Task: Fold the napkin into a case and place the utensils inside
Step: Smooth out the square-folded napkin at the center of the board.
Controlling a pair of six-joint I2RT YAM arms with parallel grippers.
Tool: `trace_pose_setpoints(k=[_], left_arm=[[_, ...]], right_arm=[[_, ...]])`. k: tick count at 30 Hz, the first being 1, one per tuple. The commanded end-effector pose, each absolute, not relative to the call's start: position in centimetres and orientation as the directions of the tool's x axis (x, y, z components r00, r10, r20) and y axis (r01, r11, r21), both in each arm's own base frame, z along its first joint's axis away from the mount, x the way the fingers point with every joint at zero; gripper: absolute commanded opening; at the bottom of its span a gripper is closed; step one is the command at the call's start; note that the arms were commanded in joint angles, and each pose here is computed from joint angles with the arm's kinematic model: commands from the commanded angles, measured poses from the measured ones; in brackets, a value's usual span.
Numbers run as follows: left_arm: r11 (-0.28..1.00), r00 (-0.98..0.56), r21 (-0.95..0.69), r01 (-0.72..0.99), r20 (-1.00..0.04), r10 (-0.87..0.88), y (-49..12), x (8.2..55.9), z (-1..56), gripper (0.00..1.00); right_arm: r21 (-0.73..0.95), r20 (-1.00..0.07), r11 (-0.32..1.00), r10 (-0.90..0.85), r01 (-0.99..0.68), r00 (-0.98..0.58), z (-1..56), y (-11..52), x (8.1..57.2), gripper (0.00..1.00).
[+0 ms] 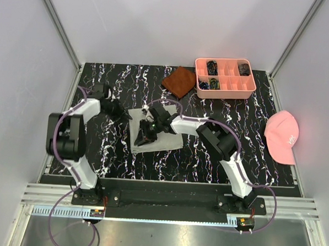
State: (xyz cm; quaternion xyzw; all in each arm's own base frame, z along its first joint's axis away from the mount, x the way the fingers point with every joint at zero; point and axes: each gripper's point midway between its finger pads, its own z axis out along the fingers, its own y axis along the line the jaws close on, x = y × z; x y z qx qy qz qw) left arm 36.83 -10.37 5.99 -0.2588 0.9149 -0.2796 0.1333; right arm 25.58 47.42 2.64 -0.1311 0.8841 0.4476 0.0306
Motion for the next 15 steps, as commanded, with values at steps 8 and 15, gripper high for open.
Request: trace_pose_setpoints(k=[8,15], left_arm=[[0.766,-0.893,-0.609,-0.204,-0.205,-0.401,-16.2,30.5,8.2,0.22],[0.803,-0.903,-0.529,-0.274,-0.145,-0.404,-15.1,28.2,3.2,0.18]], right_arm=[[0.727,-0.341,0.653,0.076,-0.212,-0.937,8.3,33.6,41.6,0.44],[0.703,-0.386,0.676,0.104,-0.219,-0.917,7.8,31.3,46.1,0.43]])
